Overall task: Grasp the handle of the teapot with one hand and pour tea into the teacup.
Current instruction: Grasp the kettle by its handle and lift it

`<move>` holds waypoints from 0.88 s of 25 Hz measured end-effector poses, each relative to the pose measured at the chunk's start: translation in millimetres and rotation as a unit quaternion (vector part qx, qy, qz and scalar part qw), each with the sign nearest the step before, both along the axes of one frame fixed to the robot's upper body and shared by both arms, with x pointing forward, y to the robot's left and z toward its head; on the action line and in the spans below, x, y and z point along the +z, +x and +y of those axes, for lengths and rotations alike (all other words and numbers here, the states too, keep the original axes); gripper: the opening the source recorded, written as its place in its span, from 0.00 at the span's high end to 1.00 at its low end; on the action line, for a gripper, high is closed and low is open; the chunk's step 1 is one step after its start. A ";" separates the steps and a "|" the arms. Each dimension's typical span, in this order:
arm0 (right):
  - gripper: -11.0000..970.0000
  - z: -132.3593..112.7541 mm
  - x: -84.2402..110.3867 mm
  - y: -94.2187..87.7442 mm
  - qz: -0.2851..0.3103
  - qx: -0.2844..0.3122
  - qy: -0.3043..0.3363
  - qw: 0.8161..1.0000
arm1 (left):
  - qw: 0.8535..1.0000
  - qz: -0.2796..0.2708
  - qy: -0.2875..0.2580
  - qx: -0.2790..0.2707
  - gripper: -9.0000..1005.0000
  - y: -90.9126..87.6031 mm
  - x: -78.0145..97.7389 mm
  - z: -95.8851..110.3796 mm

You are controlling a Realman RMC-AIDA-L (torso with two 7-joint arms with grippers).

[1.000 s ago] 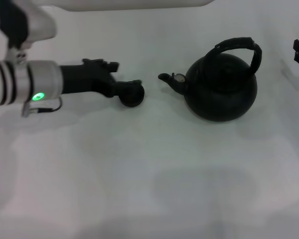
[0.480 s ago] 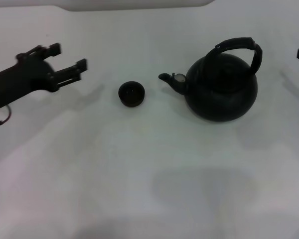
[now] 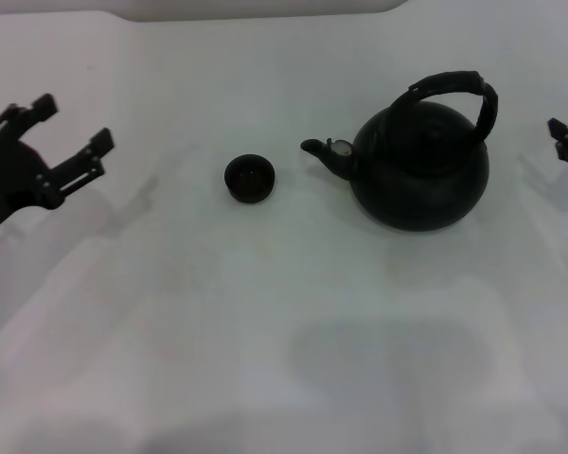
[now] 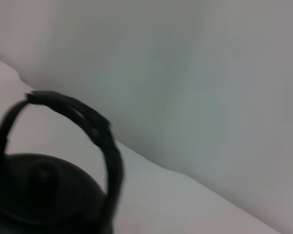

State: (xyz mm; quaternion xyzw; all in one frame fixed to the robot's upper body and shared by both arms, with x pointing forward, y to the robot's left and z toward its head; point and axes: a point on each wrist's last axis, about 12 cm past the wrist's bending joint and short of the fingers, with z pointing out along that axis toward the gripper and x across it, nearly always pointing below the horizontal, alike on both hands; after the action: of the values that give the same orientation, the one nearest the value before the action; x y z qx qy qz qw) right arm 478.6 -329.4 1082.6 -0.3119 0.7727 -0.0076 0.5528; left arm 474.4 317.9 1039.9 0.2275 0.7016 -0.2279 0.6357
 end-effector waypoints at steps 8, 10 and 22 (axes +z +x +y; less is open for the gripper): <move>0.12 27.6 15.7 -7.9 0.000 0.018 -0.026 0.999 | 0.999 -0.021 0.001 0.044 0.14 -17.7 -8.4 16.9; 0.12 37.3 19.2 -10.8 -0.005 0.021 -0.034 0.999 | 0.998 -0.023 0.001 0.055 0.14 -20.9 -10.4 20.2; 0.12 79.6 21.8 -7.2 -0.029 0.041 -0.033 0.998 | 0.996 -0.031 0.009 0.086 0.14 -23.1 -15.0 25.5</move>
State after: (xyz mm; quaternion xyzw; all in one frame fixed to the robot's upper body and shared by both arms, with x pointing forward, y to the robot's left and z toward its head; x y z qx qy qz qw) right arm 471.4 -249.8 1104.4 -0.3606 0.7423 -0.0196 0.5644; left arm 451.3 343.4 1024.9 0.1790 0.7004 -0.1592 0.6723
